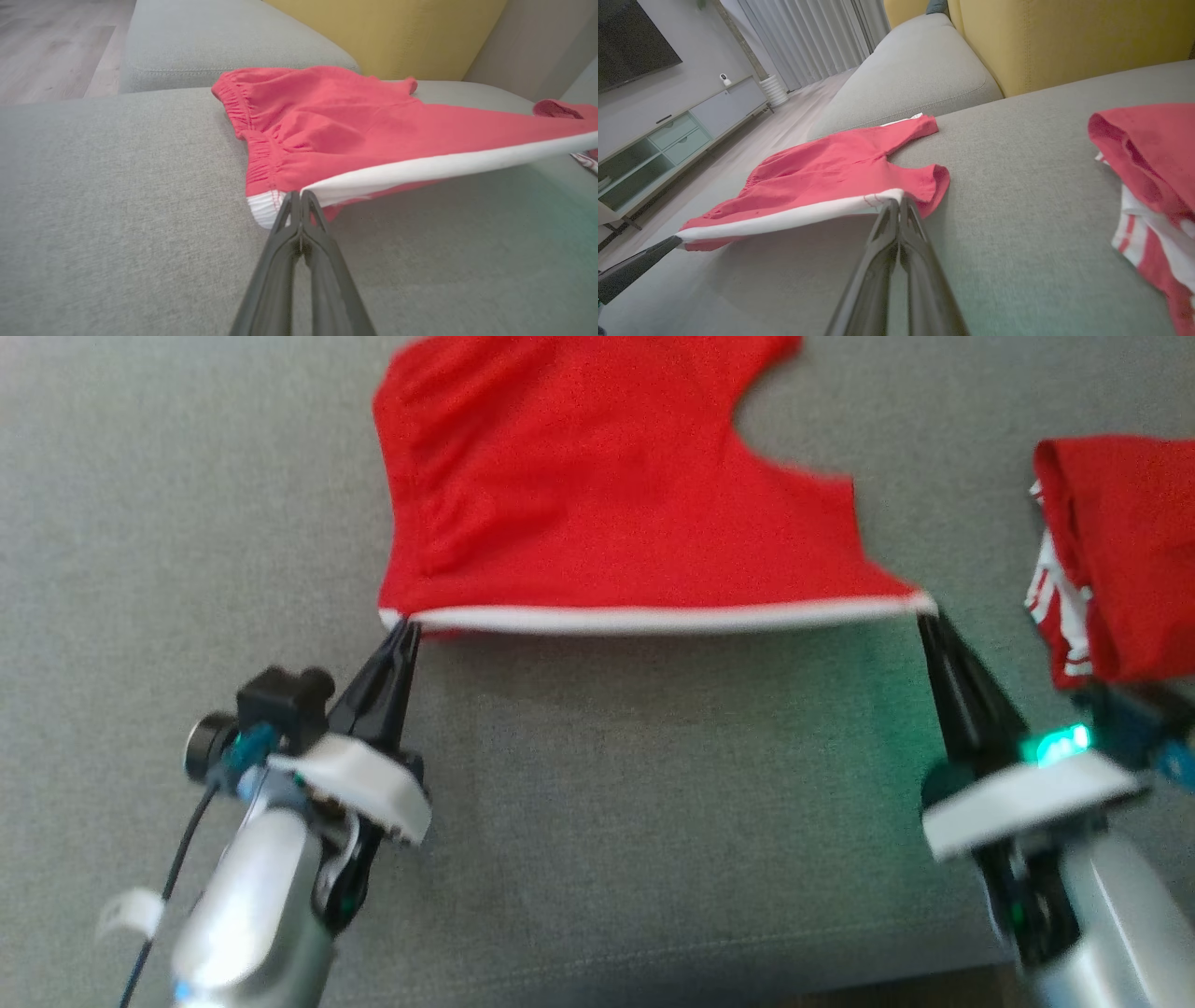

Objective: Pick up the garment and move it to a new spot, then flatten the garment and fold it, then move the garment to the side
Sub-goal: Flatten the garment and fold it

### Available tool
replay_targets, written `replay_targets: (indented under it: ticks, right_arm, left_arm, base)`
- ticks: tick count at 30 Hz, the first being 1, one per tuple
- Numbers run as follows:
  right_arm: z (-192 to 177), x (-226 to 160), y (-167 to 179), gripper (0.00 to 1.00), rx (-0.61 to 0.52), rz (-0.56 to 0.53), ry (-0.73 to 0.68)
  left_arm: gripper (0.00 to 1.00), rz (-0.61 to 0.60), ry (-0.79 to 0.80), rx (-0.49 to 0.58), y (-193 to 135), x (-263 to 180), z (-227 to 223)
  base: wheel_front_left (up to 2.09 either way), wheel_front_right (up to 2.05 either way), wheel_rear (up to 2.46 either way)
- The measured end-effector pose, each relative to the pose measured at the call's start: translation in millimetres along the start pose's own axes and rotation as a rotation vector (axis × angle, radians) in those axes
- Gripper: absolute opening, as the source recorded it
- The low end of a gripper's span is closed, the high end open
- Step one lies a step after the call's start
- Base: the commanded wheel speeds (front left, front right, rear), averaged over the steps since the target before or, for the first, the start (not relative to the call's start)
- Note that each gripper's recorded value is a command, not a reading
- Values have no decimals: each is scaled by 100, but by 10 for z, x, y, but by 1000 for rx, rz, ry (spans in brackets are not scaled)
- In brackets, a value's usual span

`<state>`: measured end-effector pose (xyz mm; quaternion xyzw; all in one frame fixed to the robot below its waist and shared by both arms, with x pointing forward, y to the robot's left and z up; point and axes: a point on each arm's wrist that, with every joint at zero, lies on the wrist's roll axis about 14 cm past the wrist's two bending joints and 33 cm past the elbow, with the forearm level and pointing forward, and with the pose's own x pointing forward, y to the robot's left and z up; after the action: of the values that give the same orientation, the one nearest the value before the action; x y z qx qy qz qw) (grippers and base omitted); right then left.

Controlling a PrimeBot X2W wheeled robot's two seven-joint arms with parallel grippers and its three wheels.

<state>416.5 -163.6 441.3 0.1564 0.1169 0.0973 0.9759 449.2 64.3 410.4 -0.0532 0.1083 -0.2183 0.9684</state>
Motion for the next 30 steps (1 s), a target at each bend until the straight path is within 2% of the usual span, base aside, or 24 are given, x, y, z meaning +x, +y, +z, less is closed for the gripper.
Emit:
replay_targets:
  ticks: [4, 9, 17, 24, 30]
  right_arm:
    - [28, -383, 98, 0, 10, -29, 25]
    - [115, -772, 214, 0, 9, -59, 57]
    - [242, -1086, 305, 0, -13, -72, 111]
    - [252, -1028, 198, 0, -19, -99, 130]
    - [355, -520, 2, 0, -24, -105, 93]
  left_arm:
    - [0, 3, 0, 9, -65, -245, 101]
    - [0, 37, 42, -49, -201, -651, 135]
    - [0, 73, 49, -107, -339, -1069, 367]
    - [0, 61, 78, -121, -346, -1075, 387]
    - [0, 6, 65, -110, -244, -670, 494]
  base:
    - [0, 0, 0]
    - [0, 0, 0]
    - [0, 0, 0]
    - [0, 0, 0]
    - [0, 0, 0]
